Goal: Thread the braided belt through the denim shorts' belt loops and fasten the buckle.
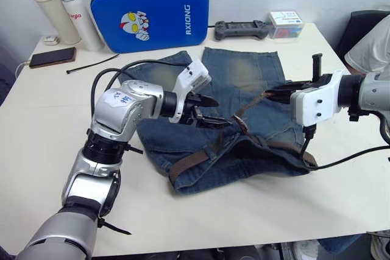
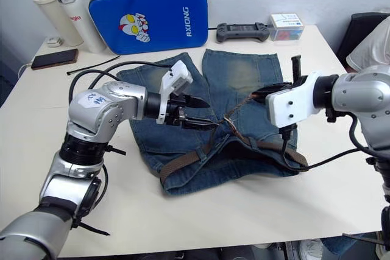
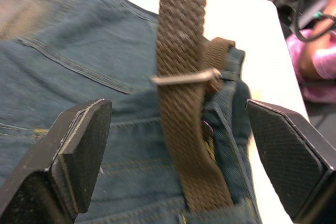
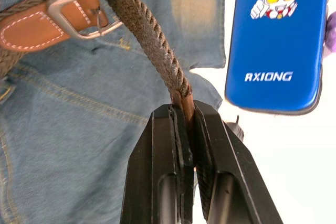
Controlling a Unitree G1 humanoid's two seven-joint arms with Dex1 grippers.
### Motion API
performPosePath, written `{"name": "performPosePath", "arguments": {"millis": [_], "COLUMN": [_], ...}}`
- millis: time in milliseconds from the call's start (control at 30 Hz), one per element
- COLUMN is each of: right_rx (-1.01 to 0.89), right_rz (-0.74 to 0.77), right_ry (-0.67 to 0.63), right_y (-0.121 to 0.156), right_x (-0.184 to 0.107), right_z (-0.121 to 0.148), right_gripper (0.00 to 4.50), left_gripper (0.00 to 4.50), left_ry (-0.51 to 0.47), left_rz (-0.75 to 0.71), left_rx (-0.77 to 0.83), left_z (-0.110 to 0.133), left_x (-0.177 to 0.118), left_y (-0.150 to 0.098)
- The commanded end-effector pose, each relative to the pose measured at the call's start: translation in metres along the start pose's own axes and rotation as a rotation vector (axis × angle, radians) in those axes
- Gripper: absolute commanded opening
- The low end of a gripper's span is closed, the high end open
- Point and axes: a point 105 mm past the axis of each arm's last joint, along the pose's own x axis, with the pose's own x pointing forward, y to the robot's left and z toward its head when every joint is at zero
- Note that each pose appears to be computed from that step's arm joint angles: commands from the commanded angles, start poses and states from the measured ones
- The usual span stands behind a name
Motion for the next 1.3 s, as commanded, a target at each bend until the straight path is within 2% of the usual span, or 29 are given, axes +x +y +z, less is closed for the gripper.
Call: {"name": "performPosePath", "arguments": {"millis": [33, 200, 267, 367, 633, 667, 833, 933, 1033, 1233, 1300], "right_rx": [0.091, 0.215, 0.248, 0.295, 0.324, 0.328, 0.352, 0.36, 0.367, 0.376, 0.377], "right_rz": [0.008, 0.028, 0.032, 0.032, 0.025, 0.024, 0.017, 0.016, 0.013, 0.012, 0.011], "right_ry": [-0.007, 0.04, 0.051, 0.068, 0.056, 0.051, 0.031, 0.038, 0.042, 0.042, 0.041], "right_y": [-0.005, 0.006, 0.012, 0.019, 0.02, 0.019, 0.016, 0.015, 0.015, 0.015, 0.015], "right_x": [0.002, 0.01, 0.014, 0.019, 0.013, 0.013, 0.01, 0.009, 0.009, 0.01, 0.01], "right_z": [0.007, -0.009, -0.016, -0.025, -0.018, -0.015, -0.007, -0.006, -0.006, -0.005, -0.004], "right_gripper": [0.0, 0.0, 0.0, 0.0, 0.0, 0.0, 0.0, 0.0, 0.0, 0.0, 0.0], "left_gripper": [4.45, 4.45, 4.45, 3.63, 0.09, 0.04, 0.04, 0.04, 1.0, 3.72, 3.72], "left_ry": [-0.027, -0.051, -0.029, 0.066, 0.1, 0.102, 0.109, 0.079, 0.04, 0.067, 0.083], "left_rz": [0.032, -0.003, 0.002, 0.051, 0.084, 0.087, 0.112, 0.118, 0.114, 0.112, 0.112], "left_rx": [0.081, 0.12, 0.144, 0.23, 0.24, 0.237, 0.249, 0.27, 0.251, 0.28, 0.293], "left_z": [0.022, 0.033, 0.03, 0.018, 0.016, 0.016, 0.015, 0.024, 0.032, 0.029, 0.026], "left_x": [0.016, 0.034, 0.039, 0.043, 0.049, 0.051, 0.057, 0.057, 0.054, 0.056, 0.057], "left_y": [-0.007, -0.029, -0.032, -0.029, -0.022, -0.021, -0.016, -0.016, -0.016, -0.018, -0.019]}}
